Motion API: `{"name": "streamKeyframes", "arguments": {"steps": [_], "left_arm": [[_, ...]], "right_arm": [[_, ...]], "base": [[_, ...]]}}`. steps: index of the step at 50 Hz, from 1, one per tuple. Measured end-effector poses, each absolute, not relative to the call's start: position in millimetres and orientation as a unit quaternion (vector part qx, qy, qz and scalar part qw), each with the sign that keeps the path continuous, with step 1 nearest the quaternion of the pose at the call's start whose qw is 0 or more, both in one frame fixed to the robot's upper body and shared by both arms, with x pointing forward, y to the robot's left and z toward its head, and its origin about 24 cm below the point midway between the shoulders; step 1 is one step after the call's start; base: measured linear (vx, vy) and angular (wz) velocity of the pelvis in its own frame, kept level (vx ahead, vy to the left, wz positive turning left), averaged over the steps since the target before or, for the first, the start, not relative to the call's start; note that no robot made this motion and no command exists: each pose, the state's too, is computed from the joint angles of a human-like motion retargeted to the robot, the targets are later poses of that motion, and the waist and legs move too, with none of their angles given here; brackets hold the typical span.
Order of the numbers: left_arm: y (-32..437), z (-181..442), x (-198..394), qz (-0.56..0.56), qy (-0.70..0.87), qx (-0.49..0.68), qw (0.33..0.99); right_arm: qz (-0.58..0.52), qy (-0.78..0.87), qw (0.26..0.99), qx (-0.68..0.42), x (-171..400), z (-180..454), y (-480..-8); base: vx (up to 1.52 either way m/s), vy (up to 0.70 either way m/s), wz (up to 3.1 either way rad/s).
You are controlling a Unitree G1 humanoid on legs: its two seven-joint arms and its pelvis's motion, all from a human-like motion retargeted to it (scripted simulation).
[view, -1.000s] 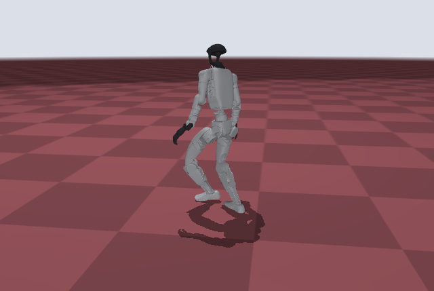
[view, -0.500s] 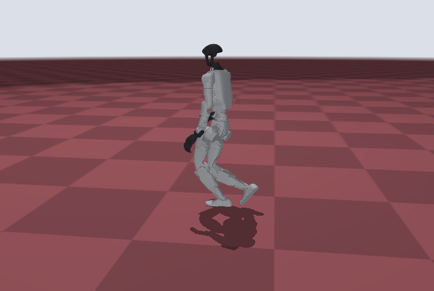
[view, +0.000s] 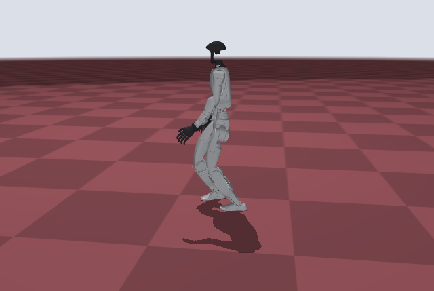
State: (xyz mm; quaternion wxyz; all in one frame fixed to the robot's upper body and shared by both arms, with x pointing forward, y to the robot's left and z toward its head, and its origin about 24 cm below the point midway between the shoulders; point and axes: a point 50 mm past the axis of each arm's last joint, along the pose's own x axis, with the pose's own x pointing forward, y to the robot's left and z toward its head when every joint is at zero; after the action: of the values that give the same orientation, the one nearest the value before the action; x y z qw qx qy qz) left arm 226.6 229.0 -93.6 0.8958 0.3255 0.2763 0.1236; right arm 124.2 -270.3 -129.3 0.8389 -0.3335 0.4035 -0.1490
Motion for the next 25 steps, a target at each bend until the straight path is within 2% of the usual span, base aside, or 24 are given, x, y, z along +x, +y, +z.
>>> {"name": "streamKeyframes", "arguments": {"steps": [5,14,25], "left_arm": [[242.6,-117.2,182.3,0.148,0.349,0.309,0.872],[259.2,-139.6,119.5,0.163,0.442,0.284,0.835],[227.3,-145.3,125.7,0.082,0.432,0.281,0.853]], "right_arm": [[-0.169,0.404,0.837,-0.328,122.7,-125.8,-280.8],[-0.226,0.300,0.857,-0.354,186.1,-80.2,-312.1],[-0.226,0.173,0.876,-0.390,248.8,-27.8,-309.6]], "base": [[0.15,-0.19,0.45],[0.11,-0.15,0.38],[0.02,-0.11,0.40]]}}
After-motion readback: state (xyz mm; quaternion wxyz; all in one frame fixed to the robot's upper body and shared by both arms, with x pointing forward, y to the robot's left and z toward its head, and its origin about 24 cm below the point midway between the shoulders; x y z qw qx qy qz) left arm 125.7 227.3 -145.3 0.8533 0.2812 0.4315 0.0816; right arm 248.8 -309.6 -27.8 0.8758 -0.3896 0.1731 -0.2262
